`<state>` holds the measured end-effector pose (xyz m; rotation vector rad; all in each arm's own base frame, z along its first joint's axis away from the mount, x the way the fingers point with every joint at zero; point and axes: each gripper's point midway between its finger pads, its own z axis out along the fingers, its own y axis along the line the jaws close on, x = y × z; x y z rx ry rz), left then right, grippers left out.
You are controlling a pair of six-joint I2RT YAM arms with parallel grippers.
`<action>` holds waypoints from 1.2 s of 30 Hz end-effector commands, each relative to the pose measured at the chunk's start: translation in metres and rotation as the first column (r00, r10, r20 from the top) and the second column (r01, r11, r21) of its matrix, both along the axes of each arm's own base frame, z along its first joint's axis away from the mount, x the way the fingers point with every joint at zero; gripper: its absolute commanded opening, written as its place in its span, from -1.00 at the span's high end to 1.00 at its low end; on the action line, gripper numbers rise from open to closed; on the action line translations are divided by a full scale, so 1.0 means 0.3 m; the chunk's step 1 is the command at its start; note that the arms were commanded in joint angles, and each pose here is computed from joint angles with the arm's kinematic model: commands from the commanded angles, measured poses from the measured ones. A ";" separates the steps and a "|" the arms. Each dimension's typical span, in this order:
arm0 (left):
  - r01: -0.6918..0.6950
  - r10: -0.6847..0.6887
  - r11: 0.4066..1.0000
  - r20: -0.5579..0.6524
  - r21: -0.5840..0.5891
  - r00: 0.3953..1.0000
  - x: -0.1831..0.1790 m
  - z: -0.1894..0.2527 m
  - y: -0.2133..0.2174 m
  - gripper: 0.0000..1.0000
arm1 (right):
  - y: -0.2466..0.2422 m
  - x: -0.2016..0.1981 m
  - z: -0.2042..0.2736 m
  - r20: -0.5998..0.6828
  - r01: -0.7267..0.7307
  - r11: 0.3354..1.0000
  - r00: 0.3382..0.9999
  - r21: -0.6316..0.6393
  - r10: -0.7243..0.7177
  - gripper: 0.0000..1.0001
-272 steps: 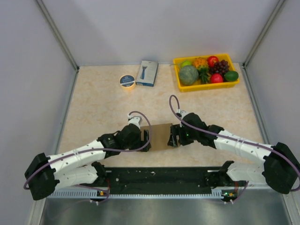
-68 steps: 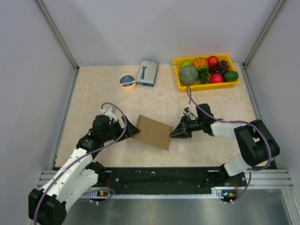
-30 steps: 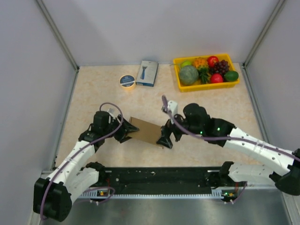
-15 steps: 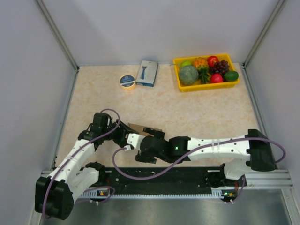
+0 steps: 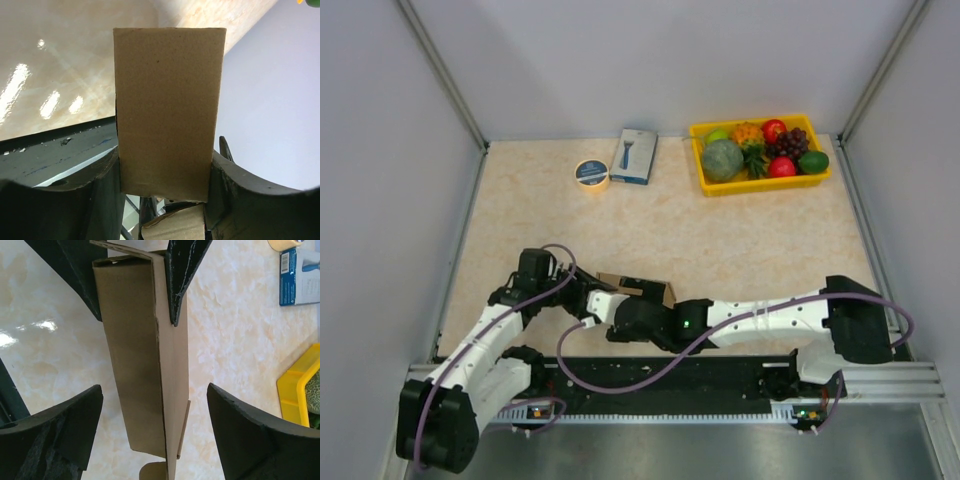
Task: Fold the paper box
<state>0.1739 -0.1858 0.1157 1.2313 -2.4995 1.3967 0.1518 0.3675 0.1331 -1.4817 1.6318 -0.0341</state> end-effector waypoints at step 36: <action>-0.317 -0.098 0.796 0.626 0.516 0.774 0.193 0.272 0.350 -0.89 | -0.213 0.054 -0.058 -0.435 -0.095 0.987 0.900 -0.133 0.028 0.09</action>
